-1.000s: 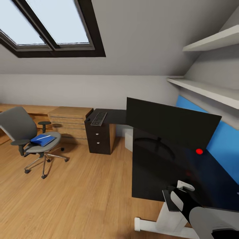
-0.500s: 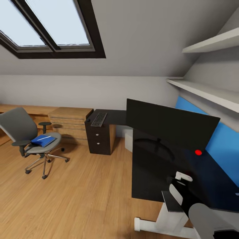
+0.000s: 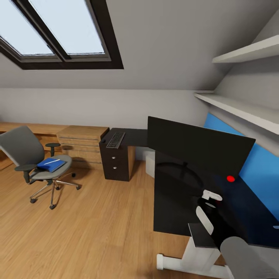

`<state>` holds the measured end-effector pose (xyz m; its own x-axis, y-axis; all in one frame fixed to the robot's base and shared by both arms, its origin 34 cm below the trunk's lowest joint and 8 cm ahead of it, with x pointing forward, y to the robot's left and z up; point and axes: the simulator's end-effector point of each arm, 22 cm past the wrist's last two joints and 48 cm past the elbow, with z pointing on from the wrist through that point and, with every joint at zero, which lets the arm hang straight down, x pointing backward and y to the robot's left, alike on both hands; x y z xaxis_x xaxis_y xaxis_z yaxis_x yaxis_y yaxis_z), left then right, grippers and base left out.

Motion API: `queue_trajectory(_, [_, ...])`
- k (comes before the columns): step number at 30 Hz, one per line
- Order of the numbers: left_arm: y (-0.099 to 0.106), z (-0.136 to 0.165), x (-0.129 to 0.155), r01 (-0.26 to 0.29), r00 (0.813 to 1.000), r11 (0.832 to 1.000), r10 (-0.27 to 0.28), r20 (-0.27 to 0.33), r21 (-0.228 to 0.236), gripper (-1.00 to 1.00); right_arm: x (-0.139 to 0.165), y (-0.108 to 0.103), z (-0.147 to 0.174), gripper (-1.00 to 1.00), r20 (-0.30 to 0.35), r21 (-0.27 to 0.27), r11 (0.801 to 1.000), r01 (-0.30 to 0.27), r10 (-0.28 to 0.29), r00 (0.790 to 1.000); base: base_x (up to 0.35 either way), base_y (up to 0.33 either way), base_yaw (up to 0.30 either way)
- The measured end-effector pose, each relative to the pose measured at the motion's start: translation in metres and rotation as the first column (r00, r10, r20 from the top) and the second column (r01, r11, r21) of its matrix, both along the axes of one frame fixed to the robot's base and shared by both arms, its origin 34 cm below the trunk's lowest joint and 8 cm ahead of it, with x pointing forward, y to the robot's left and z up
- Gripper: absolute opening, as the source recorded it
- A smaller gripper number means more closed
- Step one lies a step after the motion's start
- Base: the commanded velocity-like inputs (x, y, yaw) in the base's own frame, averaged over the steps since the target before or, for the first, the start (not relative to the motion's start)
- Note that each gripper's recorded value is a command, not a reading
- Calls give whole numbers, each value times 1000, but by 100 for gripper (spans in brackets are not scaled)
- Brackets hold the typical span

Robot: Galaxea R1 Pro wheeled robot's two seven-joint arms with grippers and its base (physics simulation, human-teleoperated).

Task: In the bedroom, organize the workspace by keeping the computer under the desk, ensuring the monitor is on the desk, placing the keyboard on the desk next to the monitor, placing the mouse on the desk next to the keyboard, moving the folder from the swivel chair onto the desk next to the mouse, stacking the notebook on top of the folder with the pen on top of the notebook, and positioning the swivel chair next to the desk.

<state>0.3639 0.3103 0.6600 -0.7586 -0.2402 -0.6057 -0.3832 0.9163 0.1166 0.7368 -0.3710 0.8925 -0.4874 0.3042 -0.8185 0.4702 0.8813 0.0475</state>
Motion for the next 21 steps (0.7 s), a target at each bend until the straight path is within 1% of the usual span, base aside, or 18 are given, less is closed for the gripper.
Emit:
queue_trajectory(3, [0,0,0,-1,1000,1000,1,0,0,100,-10,10,6,100,-4,5,1000,-20,20,1000,0,0,0])
queue_trajectory(6, [1,0,0,-4,1000,1000,4,1,0,100,-16,19,17,100,23,12,999,-43,42,999,0,0,0])
queue_trajectory(8, [2,0,0,-6,1000,1000,6,2,1,100,-31,32,25,100,34,20,997,-72,71,997,0,0,0])
queue_trajectory(14, [3,1,1,-8,1000,1000,8,3,1,100,-41,41,34,100,49,28,995,-91,89,995,0,0,0])
queue_trajectory(17, [4,1,1,-9,1000,1000,9,6,2,100,-41,45,38,100,63,56,994,-91,87,994,0,0,0])
queue_trajectory(18, [4,1,1,-9,1000,1000,9,7,3,100,-42,50,37,100,67,97,991,-87,81,994,0,0,0])
queue_trajectory(21, [4,1,1,-9,1000,1000,9,8,3,100,-41,52,38,100,71,118,989,-86,78,994,0,0,0])
